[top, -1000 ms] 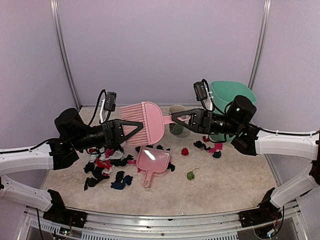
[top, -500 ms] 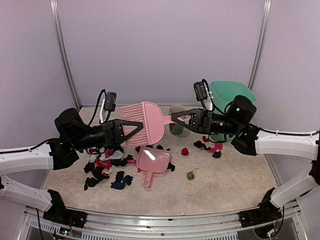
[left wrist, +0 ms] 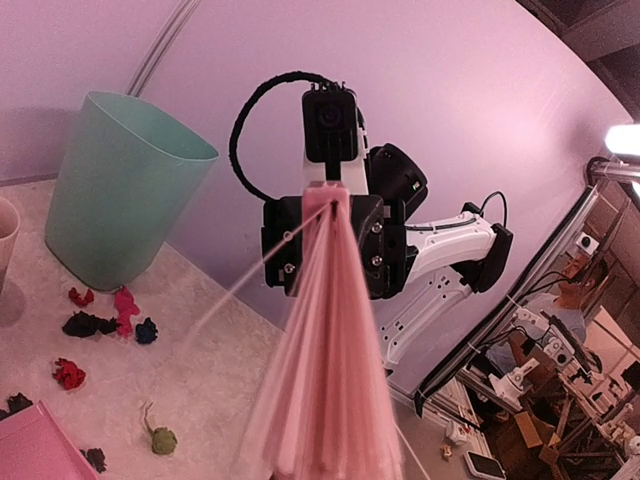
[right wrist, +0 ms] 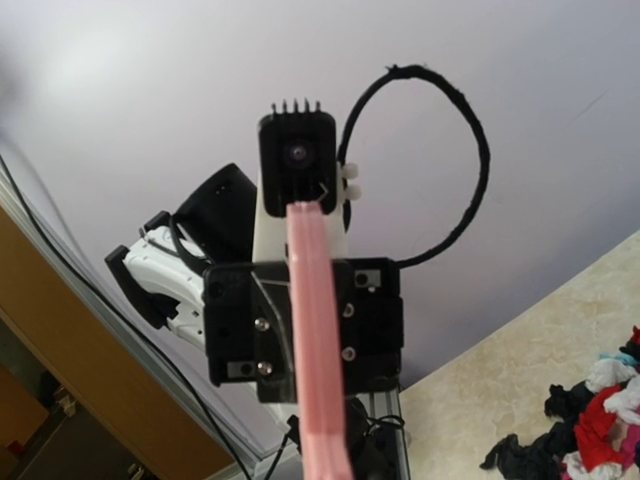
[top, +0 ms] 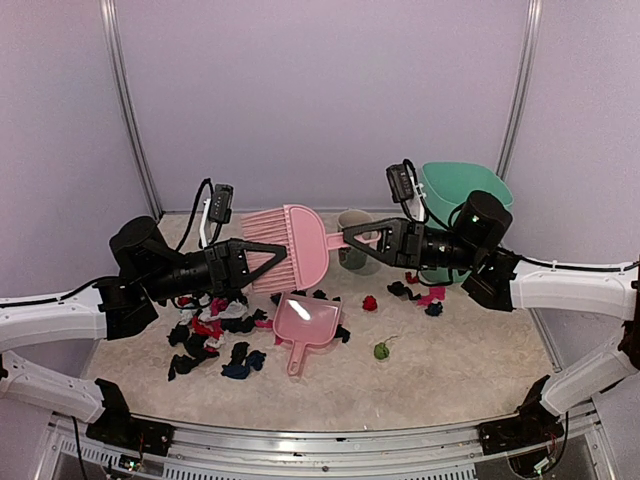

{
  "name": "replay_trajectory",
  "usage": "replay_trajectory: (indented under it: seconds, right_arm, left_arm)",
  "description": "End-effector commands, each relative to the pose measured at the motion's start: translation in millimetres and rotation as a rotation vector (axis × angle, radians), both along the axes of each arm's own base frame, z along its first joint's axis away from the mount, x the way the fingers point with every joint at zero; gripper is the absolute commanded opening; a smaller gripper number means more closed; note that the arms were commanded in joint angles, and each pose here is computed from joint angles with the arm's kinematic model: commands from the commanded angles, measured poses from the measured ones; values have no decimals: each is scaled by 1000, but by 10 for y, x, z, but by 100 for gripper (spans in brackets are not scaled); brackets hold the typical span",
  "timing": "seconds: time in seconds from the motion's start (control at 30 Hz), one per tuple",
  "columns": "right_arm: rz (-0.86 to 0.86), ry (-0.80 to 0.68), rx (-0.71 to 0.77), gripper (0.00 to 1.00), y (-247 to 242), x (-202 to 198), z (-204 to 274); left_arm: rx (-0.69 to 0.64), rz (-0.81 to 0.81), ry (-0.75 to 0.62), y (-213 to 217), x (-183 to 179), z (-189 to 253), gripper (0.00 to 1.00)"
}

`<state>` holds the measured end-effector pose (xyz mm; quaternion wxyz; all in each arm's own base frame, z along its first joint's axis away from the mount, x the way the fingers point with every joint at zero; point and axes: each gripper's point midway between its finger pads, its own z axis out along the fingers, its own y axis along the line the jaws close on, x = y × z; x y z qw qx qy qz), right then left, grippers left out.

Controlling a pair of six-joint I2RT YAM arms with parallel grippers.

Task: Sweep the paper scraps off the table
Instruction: Pass from the left arm to the right

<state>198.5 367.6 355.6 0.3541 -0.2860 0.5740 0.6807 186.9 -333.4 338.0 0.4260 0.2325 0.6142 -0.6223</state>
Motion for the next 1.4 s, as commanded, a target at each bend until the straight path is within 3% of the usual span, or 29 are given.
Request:
replay_trajectory:
  seconds: [0.0, 0.27, 0.5, 0.73, 1.37]
  right_arm:
    - [9, 12, -9, 23, 36, -22, -7]
    - [-17, 40, -28, 30, 22, 19, -86]
    - [-25, 63, -46, 30, 22, 45, -146]
    - [-5, 50, -36, 22, 16, 5, -115]
    - [62, 49, -38, 14, 62, -64, -124]
  left_arm:
    - [-17, -20, -46, 19, -78, 150, 0]
    - [-3, -16, -49, 52, -106, 141, 0]
    - [-1, -11, -58, 73, -117, 165, 0]
    - [15, -22, -51, 36, -109, 96, 0]
    - [20, -14, -54, 28, -88, 64, 0]
